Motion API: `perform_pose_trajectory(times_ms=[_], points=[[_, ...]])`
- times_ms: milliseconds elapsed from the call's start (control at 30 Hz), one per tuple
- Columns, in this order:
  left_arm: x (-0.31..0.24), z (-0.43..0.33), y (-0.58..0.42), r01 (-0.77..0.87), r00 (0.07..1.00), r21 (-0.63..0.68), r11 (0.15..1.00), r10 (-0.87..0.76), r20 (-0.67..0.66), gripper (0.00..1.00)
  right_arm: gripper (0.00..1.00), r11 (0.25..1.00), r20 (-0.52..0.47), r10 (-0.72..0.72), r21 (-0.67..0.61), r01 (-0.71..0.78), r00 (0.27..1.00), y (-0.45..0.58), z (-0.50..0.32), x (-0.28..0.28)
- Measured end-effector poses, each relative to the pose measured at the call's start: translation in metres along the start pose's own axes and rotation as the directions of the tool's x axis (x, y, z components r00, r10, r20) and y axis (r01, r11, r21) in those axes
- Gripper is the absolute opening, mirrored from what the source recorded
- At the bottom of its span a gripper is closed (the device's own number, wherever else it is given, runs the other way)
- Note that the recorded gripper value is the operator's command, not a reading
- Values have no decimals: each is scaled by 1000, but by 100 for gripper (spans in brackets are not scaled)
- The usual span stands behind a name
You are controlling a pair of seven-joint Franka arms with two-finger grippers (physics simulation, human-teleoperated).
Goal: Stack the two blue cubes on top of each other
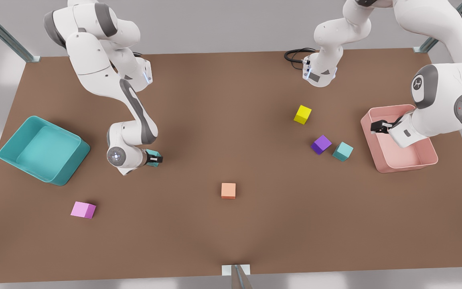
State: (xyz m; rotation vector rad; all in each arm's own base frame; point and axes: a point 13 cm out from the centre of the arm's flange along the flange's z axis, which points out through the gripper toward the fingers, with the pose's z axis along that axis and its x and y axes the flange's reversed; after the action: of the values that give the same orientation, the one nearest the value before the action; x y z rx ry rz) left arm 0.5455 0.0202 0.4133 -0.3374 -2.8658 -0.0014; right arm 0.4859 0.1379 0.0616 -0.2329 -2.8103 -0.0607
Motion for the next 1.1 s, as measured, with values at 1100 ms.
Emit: perform_pose_trajectory(times_ms=[1100], points=[[-2,276,-13,739,672,93,667,-738,-53,100,61,965,133,-126,-215,152,983,442,-67,90]])
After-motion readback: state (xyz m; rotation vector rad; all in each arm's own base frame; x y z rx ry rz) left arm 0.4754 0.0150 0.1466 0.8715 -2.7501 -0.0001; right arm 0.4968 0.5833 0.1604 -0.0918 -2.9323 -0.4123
